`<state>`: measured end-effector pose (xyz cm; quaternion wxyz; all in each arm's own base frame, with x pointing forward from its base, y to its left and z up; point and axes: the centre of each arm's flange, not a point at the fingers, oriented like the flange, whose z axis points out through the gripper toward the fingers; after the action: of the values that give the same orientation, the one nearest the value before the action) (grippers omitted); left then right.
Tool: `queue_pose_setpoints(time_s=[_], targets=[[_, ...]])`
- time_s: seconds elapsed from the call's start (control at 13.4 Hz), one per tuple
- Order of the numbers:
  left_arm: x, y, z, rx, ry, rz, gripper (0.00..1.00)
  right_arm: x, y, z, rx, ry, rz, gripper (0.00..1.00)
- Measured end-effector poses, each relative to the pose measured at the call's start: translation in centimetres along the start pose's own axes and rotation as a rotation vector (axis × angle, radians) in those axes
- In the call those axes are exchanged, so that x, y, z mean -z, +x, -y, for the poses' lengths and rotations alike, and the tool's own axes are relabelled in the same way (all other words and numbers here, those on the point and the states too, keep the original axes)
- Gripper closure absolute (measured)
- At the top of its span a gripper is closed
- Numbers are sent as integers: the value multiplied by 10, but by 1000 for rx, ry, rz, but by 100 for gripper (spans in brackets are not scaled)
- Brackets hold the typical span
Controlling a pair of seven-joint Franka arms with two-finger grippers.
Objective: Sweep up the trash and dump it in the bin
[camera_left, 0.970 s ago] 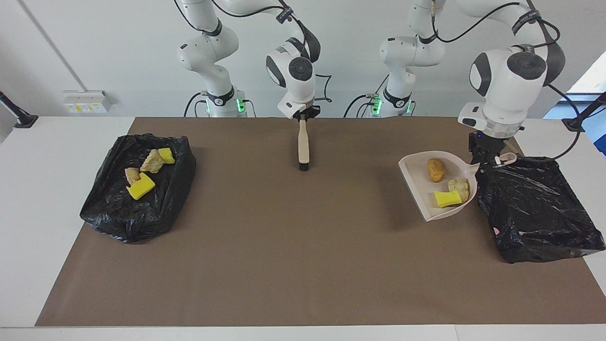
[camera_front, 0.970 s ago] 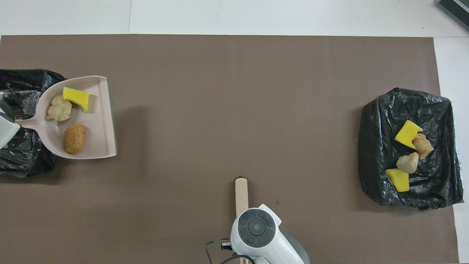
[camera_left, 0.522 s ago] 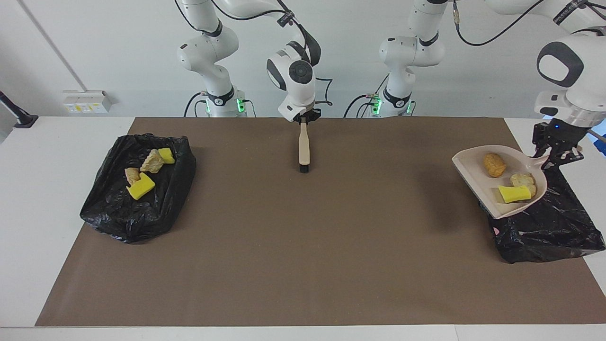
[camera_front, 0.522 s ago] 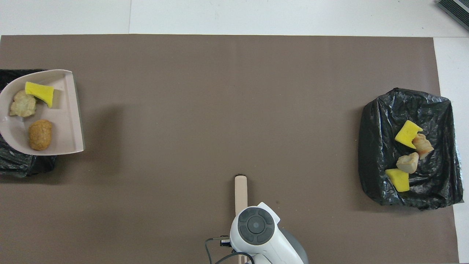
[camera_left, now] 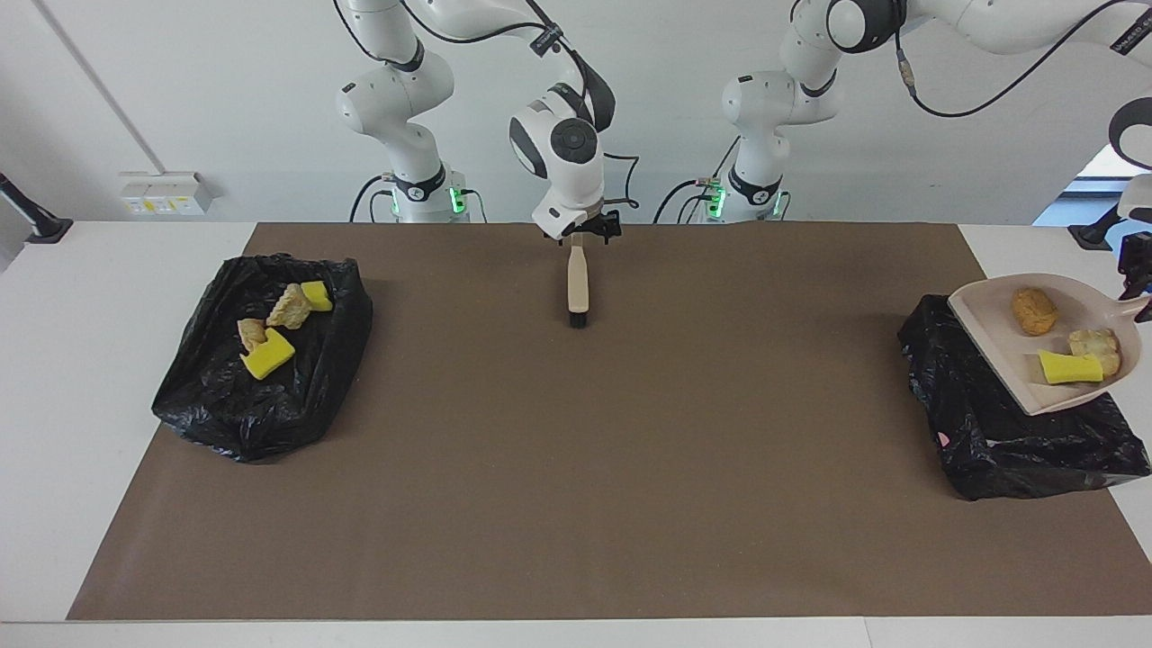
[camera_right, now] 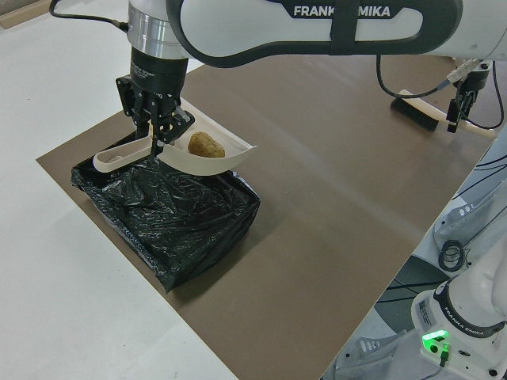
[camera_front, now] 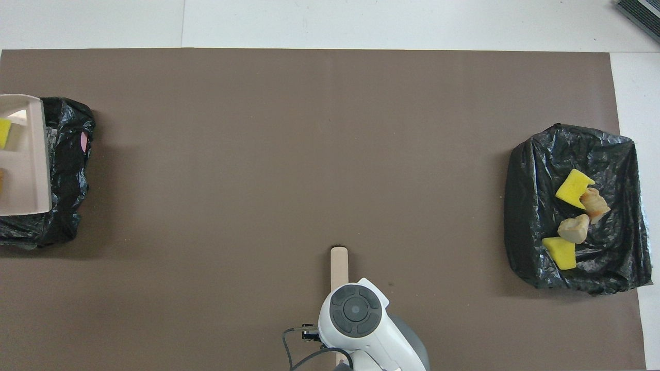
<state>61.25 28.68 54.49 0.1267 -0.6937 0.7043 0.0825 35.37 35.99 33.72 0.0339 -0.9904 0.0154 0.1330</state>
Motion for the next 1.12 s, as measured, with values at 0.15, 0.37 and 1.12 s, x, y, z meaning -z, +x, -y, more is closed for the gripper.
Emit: queue_pose_setpoints(time_s=[0.15, 0.37, 1.12], targets=[[-2, -5, 10, -39, 12, 54, 68, 30, 34, -19, -8, -3, -75, 0], [2, -3, 18, -93, -7, 148, 68, 64, 73, -42, -21, -30, -172, 0], [-11, 20, 36, -204, -57, 526, 68, 175, 149, -123, -81, -133, -413, 0]])
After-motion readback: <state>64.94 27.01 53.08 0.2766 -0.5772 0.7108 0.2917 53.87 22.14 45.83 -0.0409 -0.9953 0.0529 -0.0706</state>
